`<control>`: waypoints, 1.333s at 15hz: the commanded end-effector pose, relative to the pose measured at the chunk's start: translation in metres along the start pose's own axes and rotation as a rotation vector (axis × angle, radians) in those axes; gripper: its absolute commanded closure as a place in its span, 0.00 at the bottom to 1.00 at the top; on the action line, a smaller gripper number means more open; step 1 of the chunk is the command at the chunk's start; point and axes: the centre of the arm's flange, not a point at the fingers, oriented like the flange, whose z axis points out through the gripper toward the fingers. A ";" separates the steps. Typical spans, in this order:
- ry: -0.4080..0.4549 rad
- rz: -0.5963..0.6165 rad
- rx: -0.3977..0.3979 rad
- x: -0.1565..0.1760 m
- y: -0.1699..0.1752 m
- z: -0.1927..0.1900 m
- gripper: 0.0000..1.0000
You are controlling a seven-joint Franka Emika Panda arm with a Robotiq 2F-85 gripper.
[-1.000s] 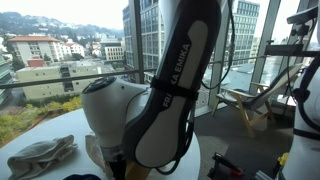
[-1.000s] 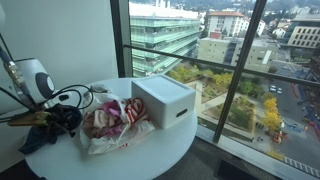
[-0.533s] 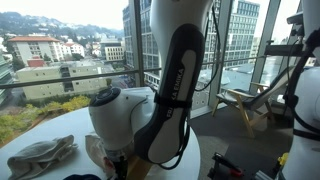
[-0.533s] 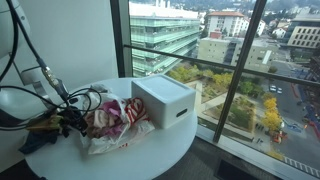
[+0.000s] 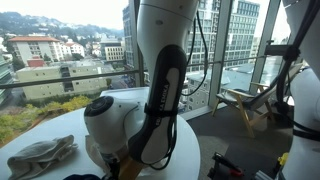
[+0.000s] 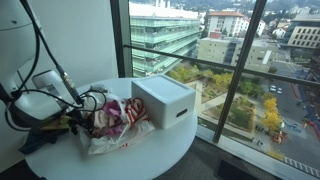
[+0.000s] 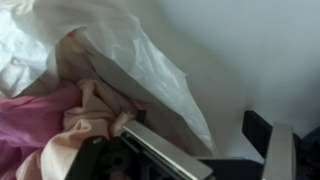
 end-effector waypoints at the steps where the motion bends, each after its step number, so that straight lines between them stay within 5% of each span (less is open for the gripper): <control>1: 0.042 -0.002 -0.015 0.014 -0.004 0.017 0.27; 10: 0.039 0.008 -0.041 0.013 0.003 0.008 0.90; 13: -0.026 0.078 -0.053 0.017 0.015 0.003 0.97; 17: -0.167 0.258 0.062 0.029 0.041 -0.014 0.92; 20: -0.172 0.355 0.113 0.036 0.061 -0.036 0.92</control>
